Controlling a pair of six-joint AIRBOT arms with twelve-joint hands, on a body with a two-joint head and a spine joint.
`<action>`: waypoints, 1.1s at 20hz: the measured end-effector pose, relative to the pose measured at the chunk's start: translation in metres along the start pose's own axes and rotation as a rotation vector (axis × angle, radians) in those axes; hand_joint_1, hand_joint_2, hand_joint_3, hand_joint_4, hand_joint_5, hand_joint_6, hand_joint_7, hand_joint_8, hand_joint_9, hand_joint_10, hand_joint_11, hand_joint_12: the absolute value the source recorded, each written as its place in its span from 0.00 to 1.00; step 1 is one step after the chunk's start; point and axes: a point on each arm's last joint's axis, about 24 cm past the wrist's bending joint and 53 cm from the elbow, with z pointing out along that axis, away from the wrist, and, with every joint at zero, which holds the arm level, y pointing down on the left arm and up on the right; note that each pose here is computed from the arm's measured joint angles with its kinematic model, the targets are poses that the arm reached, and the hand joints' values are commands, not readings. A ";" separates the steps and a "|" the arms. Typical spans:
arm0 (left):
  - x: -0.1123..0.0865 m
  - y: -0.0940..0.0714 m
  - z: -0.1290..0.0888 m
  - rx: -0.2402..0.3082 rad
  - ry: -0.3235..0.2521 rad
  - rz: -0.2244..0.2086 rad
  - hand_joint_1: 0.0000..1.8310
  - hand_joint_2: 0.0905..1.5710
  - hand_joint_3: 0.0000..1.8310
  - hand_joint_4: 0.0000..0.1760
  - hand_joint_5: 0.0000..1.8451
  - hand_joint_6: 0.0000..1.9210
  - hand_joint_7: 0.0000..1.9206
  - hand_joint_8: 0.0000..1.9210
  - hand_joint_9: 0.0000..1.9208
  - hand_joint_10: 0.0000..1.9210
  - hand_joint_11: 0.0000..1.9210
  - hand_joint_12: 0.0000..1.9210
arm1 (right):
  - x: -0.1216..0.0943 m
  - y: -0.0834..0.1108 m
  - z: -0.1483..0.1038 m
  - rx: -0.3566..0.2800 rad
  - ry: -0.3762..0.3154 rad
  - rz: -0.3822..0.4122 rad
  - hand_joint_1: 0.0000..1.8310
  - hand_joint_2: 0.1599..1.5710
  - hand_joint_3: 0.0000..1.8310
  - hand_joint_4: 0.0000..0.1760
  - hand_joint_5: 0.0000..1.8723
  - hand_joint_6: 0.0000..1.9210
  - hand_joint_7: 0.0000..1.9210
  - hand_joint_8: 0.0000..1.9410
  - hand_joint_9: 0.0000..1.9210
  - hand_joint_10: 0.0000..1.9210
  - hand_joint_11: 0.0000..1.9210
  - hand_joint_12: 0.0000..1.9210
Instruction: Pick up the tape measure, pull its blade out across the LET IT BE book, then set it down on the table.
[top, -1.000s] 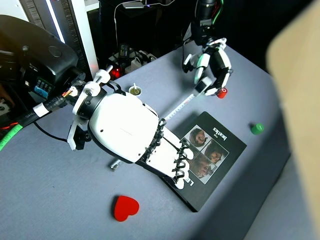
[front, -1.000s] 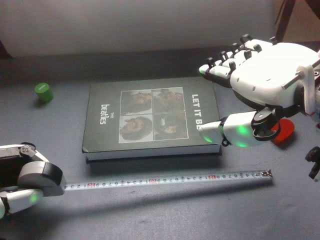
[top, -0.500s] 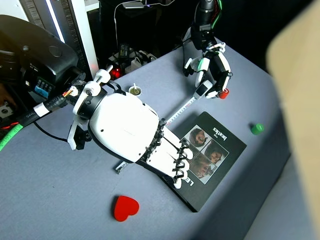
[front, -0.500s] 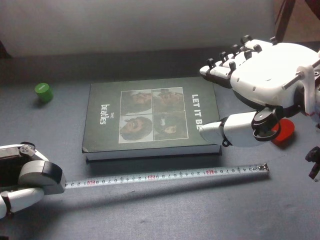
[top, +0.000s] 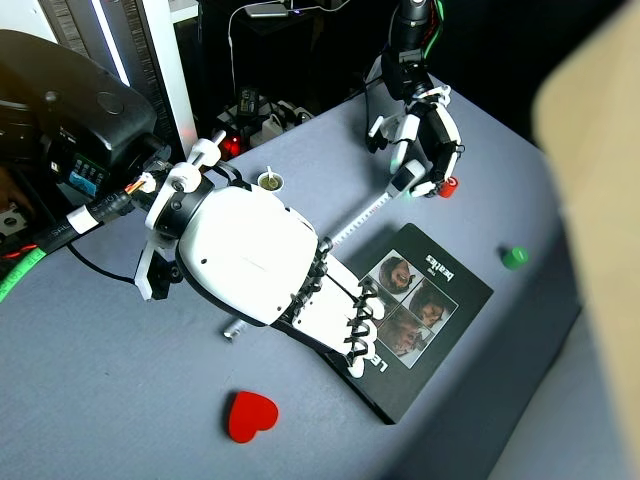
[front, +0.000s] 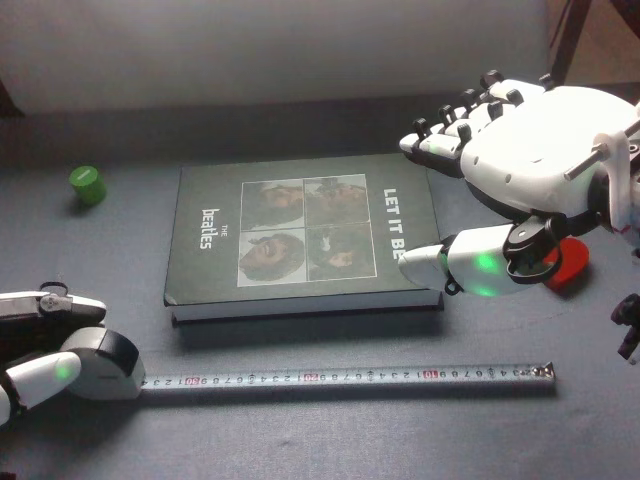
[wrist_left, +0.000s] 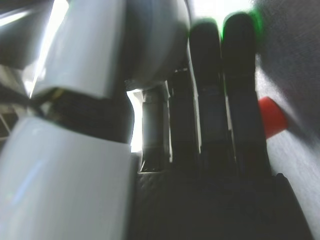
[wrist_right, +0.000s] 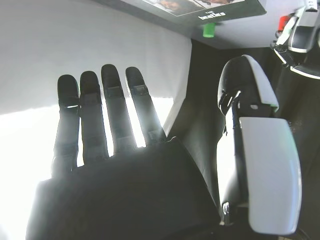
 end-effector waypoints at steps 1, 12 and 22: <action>0.000 0.000 0.000 0.000 0.001 0.000 0.37 0.70 0.00 0.00 0.38 0.01 0.38 0.00 0.31 0.03 0.14 0.46 | 0.000 0.000 0.000 0.000 0.000 0.000 0.07 0.66 0.00 0.00 0.07 0.00 0.11 0.00 0.09 0.00 0.00 0.32; -0.017 -0.025 0.002 0.007 -0.031 0.069 0.23 0.64 0.00 0.00 0.27 0.00 0.27 0.00 0.24 0.00 0.09 0.43 | -0.003 -0.001 -0.001 -0.002 -0.004 -0.001 0.06 0.67 0.00 0.00 0.08 0.00 0.11 0.00 0.09 0.00 0.00 0.32; 0.018 -0.121 0.057 0.110 0.059 0.335 0.23 0.65 0.00 0.00 0.30 0.00 0.33 0.01 0.28 0.01 0.13 0.44 | 0.012 -0.013 -0.004 0.006 0.038 -0.006 0.05 0.68 0.00 0.00 0.19 0.00 0.23 0.00 0.19 0.01 0.04 0.45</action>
